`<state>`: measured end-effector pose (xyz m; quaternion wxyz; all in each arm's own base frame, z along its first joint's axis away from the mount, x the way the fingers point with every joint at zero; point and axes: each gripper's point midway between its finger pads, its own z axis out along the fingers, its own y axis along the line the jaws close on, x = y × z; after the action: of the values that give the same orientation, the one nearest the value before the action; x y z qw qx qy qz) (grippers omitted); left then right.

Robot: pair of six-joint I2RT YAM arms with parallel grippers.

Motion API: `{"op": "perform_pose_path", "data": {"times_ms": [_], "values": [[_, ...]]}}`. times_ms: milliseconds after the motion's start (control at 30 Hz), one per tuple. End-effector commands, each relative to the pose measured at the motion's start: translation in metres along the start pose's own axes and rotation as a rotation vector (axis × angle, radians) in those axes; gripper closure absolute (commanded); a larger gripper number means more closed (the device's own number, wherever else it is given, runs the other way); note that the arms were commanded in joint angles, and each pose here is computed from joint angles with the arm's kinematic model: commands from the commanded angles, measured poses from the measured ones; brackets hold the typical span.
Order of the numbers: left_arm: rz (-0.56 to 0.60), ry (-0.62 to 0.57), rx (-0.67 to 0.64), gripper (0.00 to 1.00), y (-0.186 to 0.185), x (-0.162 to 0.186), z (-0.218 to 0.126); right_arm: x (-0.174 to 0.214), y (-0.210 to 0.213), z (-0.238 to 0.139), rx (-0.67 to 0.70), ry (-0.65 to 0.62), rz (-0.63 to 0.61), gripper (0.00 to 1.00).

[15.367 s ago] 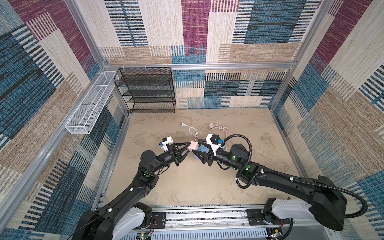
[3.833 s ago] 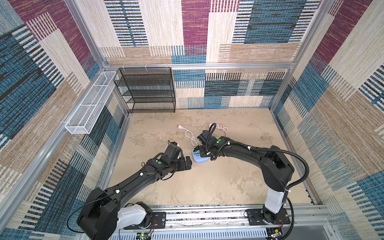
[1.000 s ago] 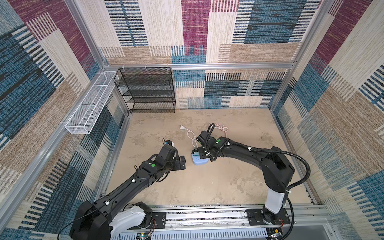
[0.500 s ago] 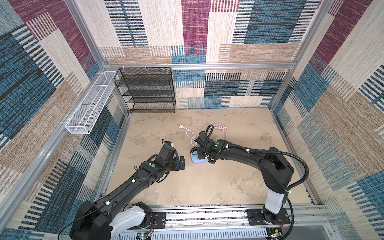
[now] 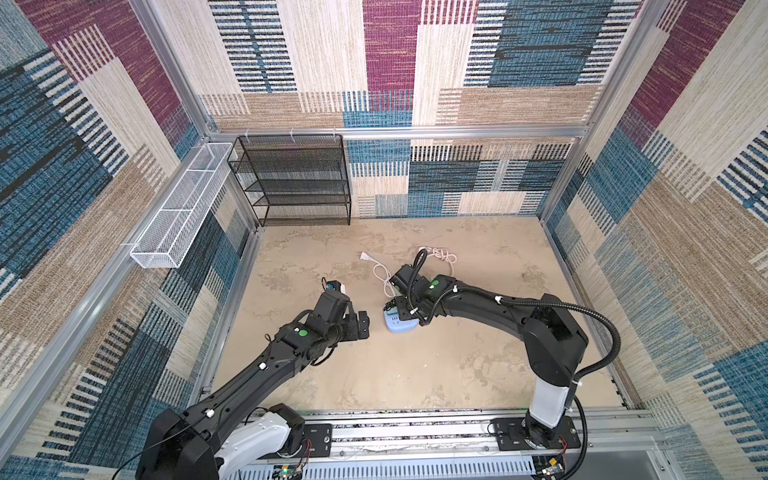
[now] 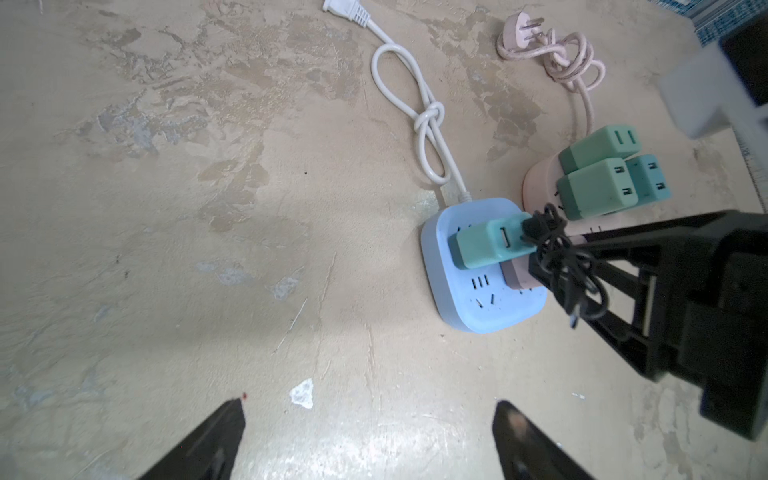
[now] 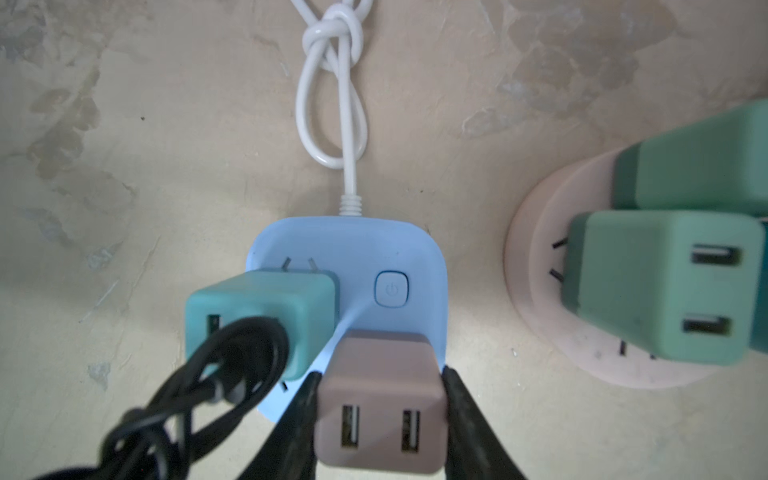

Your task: Insert the plug

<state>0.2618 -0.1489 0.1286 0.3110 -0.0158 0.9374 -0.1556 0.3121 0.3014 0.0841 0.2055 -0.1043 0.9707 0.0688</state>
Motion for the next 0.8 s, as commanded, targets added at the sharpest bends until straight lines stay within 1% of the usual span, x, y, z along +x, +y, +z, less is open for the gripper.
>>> {"op": "perform_pose_path", "data": {"times_ms": [0,33,200,467,533,767], "values": [[0.000,-0.011,-0.005,0.02,0.001,-0.003,-0.005,0.008,-0.002,-0.010,0.001,0.041,0.009,0.70],[0.002,-0.012,-0.007,0.02,0.002,-0.002,-0.006,0.007,-0.001,-0.012,-0.003,0.038,0.005,0.65],[-0.009,-0.013,-0.009,0.02,0.004,-0.001,-0.006,0.006,0.000,-0.015,-0.014,0.033,0.007,0.49],[-0.018,-0.008,-0.003,0.02,0.003,0.002,-0.006,0.014,-0.003,-0.010,-0.016,0.042,0.012,0.49],[-0.020,-0.010,-0.001,0.02,0.003,0.002,-0.006,0.015,-0.005,-0.012,-0.014,0.035,0.015,0.50],[-0.024,-0.006,0.005,0.02,0.001,0.001,-0.006,0.011,-0.002,-0.020,-0.034,0.018,0.018,0.50]]}}
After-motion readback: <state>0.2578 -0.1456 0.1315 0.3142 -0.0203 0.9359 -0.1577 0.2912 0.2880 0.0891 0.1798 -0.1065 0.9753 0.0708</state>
